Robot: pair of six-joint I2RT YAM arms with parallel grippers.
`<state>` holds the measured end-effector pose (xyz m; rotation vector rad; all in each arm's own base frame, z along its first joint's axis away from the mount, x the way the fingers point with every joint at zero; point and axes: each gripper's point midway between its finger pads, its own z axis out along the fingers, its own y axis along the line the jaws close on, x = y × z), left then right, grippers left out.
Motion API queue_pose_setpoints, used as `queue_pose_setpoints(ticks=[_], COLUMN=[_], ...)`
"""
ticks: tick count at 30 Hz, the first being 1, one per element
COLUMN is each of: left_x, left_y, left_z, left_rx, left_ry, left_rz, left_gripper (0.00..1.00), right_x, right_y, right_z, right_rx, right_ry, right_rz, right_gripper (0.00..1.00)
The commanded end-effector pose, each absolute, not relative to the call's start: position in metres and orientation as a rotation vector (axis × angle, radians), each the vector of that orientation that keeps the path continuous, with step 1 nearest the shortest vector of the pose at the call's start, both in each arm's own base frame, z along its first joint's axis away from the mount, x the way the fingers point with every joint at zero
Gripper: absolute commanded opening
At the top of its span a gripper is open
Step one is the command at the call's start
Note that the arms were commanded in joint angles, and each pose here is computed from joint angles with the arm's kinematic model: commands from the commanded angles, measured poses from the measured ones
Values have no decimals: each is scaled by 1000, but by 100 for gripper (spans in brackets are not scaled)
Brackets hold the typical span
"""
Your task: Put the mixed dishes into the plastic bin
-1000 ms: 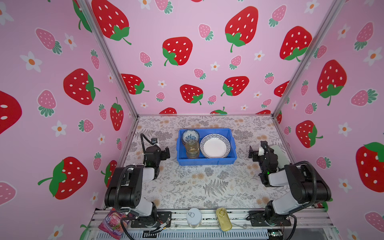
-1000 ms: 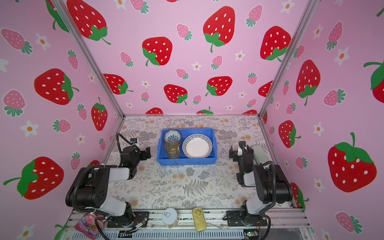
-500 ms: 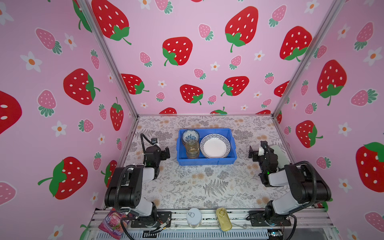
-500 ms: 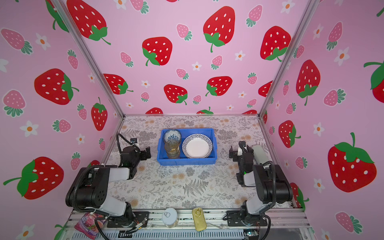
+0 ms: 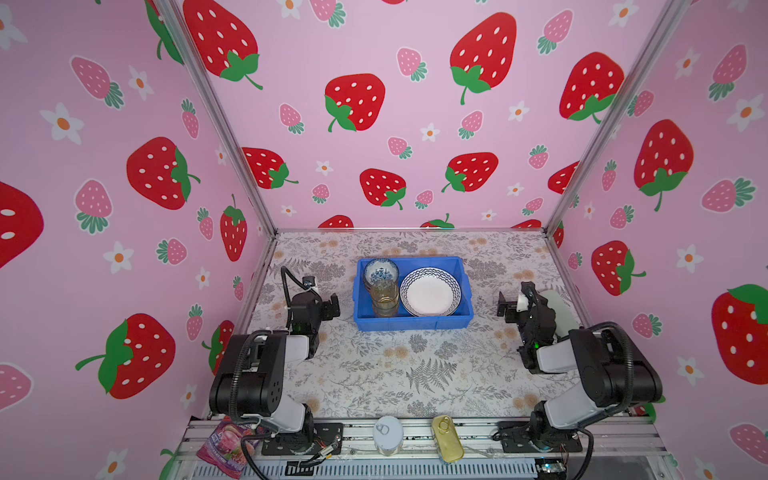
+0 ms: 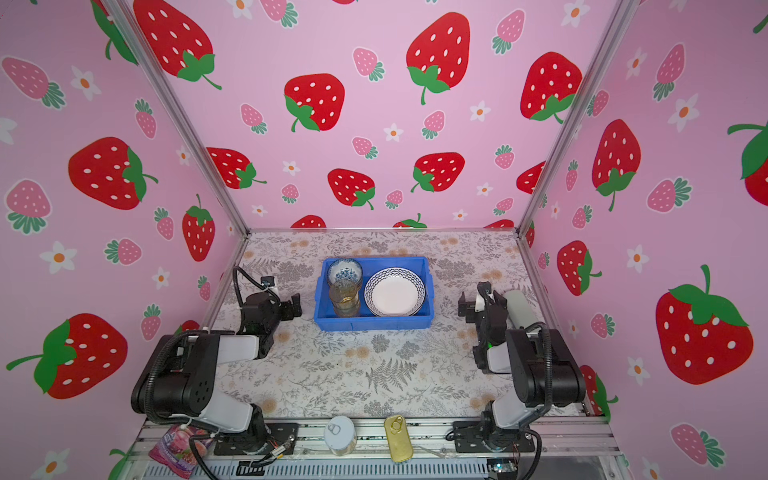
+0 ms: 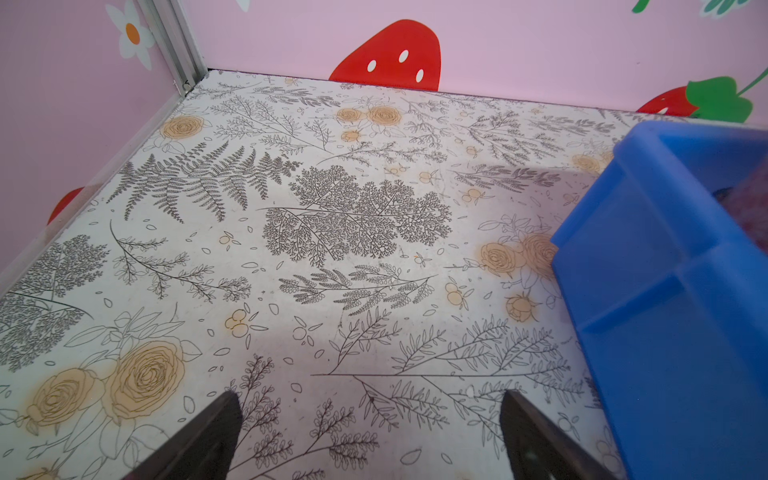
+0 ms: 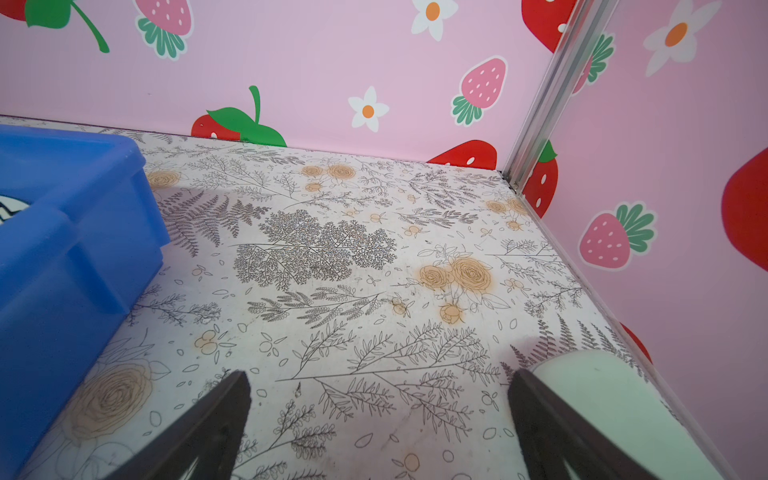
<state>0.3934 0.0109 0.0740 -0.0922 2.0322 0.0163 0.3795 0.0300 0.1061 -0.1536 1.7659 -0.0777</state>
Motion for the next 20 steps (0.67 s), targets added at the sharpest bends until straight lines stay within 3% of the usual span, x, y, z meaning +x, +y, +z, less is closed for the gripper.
queue_pose_setpoints(ticks=[1,20], left_x=[403,403], left_y=[11,11], left_z=[84,84], left_rx=[-77,-78], left_ry=[2003,2002], left_rz=[33,32], left_gripper=[99,99], right_x=[384,384], right_y=[30,30], right_z=[121,121], right_rx=[-150,-150], right_ry=[1714,1714], right_rz=[-79,-79], right_gripper=[99,99])
